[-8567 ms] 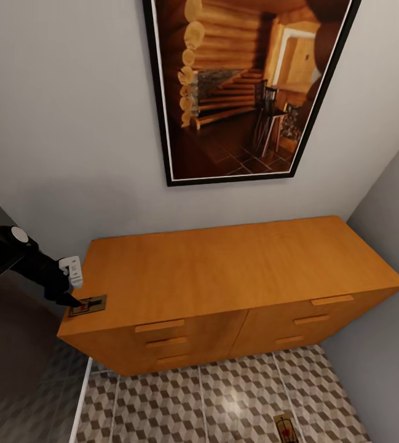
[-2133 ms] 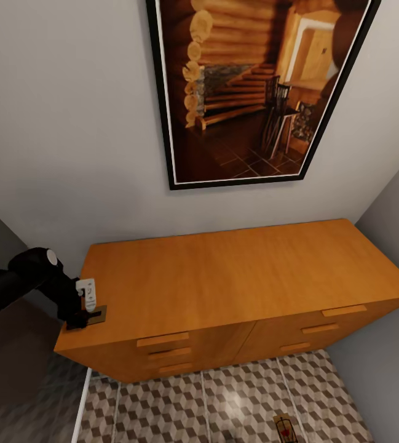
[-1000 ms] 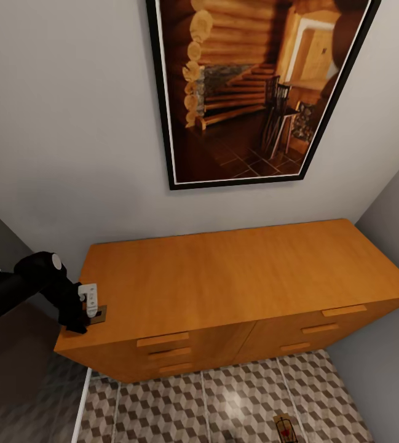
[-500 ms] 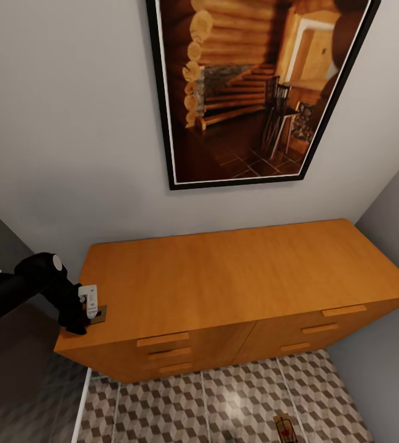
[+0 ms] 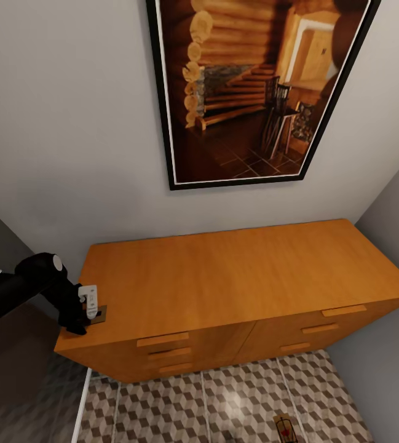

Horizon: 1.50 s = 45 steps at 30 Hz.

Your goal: Take the four mousetraps from the cabinet in the bathroom and place them on the bathroom floor. Make sure all four end up on the same floor surface, and ensure that at least two of them are either under or directly next to the same bathroom sink.

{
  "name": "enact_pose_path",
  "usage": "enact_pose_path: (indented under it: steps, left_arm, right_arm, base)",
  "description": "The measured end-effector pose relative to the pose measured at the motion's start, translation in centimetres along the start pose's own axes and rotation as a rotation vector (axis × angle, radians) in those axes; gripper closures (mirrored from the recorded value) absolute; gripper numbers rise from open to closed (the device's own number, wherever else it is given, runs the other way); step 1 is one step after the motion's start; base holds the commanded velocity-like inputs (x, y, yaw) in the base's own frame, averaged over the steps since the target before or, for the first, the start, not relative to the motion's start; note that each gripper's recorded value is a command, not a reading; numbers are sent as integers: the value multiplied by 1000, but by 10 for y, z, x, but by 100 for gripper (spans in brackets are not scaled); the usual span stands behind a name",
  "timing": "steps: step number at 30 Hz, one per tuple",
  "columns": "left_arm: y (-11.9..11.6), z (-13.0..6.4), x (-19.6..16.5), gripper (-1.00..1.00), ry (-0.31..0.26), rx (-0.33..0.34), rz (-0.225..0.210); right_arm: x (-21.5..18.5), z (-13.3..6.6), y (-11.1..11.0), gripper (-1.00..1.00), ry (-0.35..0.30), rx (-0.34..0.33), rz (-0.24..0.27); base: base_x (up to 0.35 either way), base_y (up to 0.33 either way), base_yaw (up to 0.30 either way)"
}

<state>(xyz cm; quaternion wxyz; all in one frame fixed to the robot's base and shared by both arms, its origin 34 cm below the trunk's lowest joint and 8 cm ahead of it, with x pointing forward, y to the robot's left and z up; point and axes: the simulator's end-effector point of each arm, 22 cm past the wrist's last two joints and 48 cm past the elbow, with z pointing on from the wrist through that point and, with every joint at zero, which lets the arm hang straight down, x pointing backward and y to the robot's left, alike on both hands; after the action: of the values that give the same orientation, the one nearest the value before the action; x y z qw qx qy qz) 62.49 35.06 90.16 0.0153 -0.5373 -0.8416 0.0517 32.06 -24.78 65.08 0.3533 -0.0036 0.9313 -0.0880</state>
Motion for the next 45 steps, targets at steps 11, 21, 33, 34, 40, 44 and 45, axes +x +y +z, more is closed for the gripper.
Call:
enact_pose_path:
  steps: [11,21,33,34,40,44,45]
  left_arm:
    - [0,0,0,-100,-3,4,-9]
    - [0,0,0,-100,-2,3,-8]
    - [4,0,0,100,-7,0,-22]
    - [6,0,0,100,-7,-3,-23]
    - [1,-1,-2,100,-13,17,-57]
    - [3,-1,-3,100,-17,14,-57]
    - [3,-1,-3,100,-16,14,-57]
  right_arm:
    - [0,0,0,100,0,0,0]
    - [0,0,0,100,0,0,0]
    - [0,0,0,100,1,0,0]
    - [0,0,0,100,0,-1,-1]
    - [0,0,0,100,-1,0,0]
    - [0,0,0,100,0,0,0]
    - [0,0,0,100,-1,0,0]
  base:
    - [0,0,0]
    - [0,0,0]
    - [0,0,0]
    - [0,0,0]
    - [0,0,0]
    - [0,0,0]
    - [0,0,0]
